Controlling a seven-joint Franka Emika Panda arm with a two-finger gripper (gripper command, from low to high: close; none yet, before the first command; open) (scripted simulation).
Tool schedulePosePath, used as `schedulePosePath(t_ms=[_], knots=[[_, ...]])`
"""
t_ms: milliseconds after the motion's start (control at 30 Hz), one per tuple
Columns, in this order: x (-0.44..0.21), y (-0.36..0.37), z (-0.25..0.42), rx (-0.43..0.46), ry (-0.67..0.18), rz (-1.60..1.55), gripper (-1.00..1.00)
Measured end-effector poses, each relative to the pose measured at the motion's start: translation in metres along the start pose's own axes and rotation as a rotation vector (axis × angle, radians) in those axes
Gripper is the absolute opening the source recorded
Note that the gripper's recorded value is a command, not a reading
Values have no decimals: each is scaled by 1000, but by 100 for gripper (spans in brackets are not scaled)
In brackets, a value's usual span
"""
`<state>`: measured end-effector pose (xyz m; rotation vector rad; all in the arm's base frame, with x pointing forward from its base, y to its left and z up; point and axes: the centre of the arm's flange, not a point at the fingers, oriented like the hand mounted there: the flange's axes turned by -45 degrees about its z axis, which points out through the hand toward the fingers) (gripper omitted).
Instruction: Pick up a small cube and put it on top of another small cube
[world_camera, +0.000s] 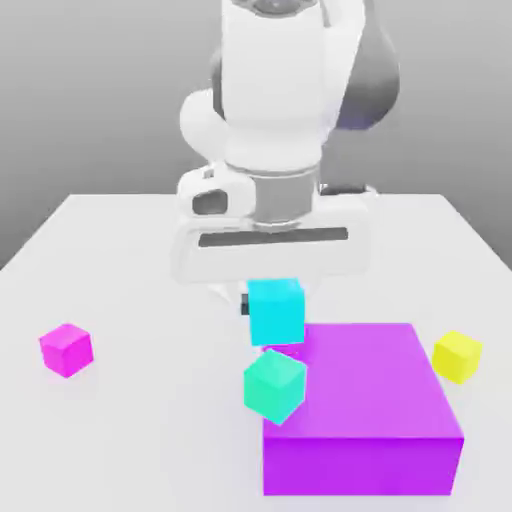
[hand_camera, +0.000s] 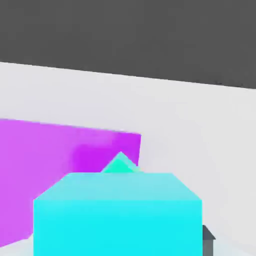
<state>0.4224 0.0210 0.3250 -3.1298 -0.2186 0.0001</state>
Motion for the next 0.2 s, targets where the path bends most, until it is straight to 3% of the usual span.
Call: schedulePosePath(t_ms=[67, 100, 200], knots=[[-1, -1, 26, -1, 0, -3, -100], [-2, -1, 34, -2, 0, -4, 100], [-2, -1, 34, -2, 0, -4, 100]])
